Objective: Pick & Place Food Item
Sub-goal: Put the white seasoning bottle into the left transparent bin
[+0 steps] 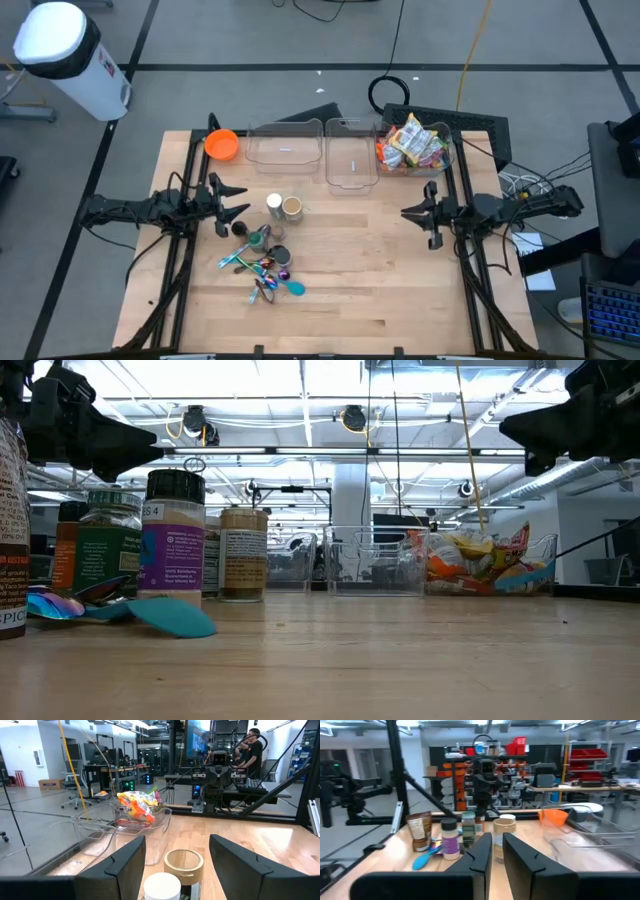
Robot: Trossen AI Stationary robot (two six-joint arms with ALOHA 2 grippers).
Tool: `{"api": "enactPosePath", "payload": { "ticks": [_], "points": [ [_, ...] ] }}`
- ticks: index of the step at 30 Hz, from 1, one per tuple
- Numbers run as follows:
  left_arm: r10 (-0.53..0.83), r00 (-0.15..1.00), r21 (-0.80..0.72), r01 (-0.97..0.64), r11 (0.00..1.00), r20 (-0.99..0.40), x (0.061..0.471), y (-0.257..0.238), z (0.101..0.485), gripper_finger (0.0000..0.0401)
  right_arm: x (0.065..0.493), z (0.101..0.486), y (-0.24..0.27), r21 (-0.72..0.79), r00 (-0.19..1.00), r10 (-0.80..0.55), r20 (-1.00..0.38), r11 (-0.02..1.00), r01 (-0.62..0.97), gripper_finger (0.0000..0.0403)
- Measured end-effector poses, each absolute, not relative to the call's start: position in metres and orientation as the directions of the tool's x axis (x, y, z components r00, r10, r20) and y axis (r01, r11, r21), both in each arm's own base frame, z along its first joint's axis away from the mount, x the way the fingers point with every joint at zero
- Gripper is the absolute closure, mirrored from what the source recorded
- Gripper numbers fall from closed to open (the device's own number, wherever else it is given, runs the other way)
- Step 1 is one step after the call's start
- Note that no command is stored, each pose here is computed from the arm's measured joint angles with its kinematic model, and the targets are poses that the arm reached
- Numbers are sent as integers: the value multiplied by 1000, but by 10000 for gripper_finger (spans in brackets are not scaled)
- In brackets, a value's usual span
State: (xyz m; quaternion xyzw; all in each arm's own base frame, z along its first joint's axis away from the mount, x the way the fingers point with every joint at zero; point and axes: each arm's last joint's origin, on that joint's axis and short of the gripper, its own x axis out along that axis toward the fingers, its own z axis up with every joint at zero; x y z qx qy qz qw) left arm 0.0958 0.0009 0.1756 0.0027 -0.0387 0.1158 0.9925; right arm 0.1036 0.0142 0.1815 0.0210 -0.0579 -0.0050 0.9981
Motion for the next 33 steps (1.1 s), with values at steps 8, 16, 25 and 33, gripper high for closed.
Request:
{"api": "enactPosePath", "payload": {
  "ticks": [8, 16, 25, 33],
  "points": [
    [230, 970, -4, -231, 973, 78, 96, 1, 176, 173, 104, 181, 15, 61, 993, 10, 114, 998, -17, 367],
    [230, 970, -3, -230, 973, 77, 96, 1, 176, 173, 104, 181, 15, 61, 993, 10, 114, 998, -17, 367],
    [230, 970, -4, -230, 973, 77, 96, 1, 176, 173, 104, 181, 15, 61, 993, 10, 114, 998, -17, 366],
    [230, 970, -3, -230, 973, 77, 96, 1, 176, 173, 103, 186, 15, 70, 987, 8, 161, 997, -20, 367]
  ]
}}
